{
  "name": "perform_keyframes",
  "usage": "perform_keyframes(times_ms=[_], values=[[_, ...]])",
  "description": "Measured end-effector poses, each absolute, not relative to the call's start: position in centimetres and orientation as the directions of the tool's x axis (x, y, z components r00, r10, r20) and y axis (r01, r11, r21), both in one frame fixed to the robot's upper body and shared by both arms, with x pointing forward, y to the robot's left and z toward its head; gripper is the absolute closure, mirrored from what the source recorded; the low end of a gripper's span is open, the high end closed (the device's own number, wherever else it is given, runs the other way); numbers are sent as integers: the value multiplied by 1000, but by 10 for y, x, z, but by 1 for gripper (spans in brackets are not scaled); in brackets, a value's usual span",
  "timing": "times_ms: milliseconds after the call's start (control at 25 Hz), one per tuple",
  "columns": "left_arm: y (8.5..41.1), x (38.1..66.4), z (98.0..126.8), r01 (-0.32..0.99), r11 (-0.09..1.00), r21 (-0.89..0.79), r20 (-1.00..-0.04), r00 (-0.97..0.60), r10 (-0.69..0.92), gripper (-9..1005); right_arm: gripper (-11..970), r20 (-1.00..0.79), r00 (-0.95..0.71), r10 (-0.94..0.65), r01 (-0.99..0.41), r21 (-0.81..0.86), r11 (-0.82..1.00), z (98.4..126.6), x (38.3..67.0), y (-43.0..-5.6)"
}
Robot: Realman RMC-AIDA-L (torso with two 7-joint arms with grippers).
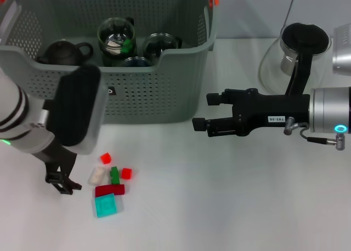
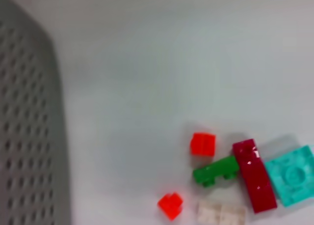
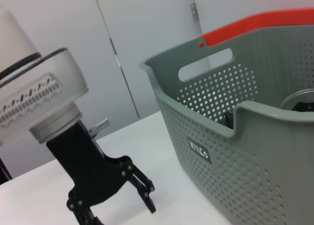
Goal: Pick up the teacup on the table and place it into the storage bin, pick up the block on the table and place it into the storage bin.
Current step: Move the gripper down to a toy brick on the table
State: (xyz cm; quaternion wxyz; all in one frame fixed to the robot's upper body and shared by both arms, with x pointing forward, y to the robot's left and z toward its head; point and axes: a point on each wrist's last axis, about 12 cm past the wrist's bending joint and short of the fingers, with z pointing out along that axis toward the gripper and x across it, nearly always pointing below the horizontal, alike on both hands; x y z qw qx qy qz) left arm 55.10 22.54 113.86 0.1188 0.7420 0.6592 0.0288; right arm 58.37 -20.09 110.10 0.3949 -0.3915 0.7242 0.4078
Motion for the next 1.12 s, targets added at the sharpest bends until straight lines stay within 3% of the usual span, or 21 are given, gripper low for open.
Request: perform_keyframes(times_ms=[520,1120], values=[[206,558,1128,953,-255,165,-43,266,963,157,44,-892,-381,-244,-888,280,364,1101,584,-200],[198,563,1125,930,-343,134,11,344,939,163,44,-891,-385,-240,-887,285,364,1100,583,-197]])
